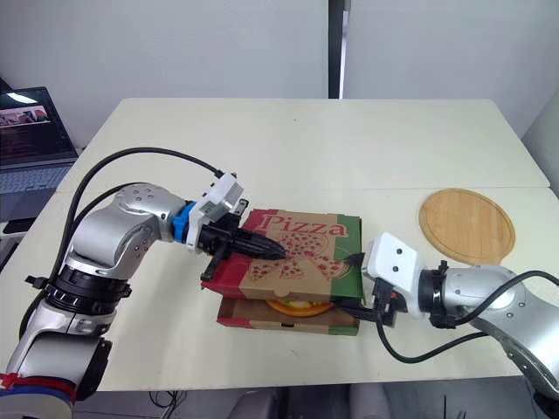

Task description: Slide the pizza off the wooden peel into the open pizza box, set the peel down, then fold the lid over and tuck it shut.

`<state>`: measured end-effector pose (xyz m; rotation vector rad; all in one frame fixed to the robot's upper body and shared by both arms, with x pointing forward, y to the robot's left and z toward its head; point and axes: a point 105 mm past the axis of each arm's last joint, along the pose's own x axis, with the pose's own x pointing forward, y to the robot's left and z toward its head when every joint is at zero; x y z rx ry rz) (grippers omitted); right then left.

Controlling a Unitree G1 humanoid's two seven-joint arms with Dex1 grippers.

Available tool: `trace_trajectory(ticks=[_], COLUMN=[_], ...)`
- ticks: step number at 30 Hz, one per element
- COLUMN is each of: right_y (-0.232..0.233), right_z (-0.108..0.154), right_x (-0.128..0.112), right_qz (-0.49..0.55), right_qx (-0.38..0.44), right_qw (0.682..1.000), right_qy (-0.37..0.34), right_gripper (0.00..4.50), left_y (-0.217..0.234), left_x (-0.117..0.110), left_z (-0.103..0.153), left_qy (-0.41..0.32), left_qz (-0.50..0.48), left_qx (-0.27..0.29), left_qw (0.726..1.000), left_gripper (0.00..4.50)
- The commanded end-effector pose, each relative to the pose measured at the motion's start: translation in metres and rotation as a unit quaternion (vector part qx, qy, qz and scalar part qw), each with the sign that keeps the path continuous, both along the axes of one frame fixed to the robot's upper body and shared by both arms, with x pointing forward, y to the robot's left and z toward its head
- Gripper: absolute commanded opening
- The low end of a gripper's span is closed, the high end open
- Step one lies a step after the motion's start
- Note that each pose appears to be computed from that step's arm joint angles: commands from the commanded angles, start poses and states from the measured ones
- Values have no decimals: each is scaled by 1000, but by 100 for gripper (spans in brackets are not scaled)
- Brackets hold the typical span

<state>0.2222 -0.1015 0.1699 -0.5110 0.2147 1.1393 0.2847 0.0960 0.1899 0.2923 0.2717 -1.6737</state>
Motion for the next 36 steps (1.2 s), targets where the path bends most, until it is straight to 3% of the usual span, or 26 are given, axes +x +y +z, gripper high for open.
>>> trace_trajectory(ticks=[1, 13, 18, 21, 24, 32, 33, 36], right_y=[3, -21, -56, -70, -70, -32, -29, -21], right_z=[3, 14, 20, 3, -15, -23, -24, -24], right_x=[-3, -17, -8, 4, 9, 2, 1, -1], right_qz=[5, -40, -114, -153, -148, -66, -59, -46], right_qx=[2, 57, 97, 52, 10, 60, 66, 81], right_qw=[1000, 997, 986, 985, 987, 992, 991, 990], right_qy=[-21, 36, 71, 65, 59, 91, 97, 105], right_gripper=[370, 370, 370, 370, 309, 26, 3, 3], left_y=[-3, 1, 1, 1, 1, 2, 2, 2], left_x=[-4, -2, 1, 1, 1, 2, 2, 3], left_z=[-2, -17, -16, -16, -16, -14, -14, -14], left_qy=[-14, -25, -32, -33, -33, -34, -34, -35], left_qz=[-11, 5, 15, 17, 19, 22, 22, 22], left_qx=[8, 23, 17, 16, 15, 13, 13, 13], left_qw=[1000, 999, 999, 999, 999, 999, 999, 999], left_gripper=[0, 0, 0, 0, 0, 0, 0, 0])
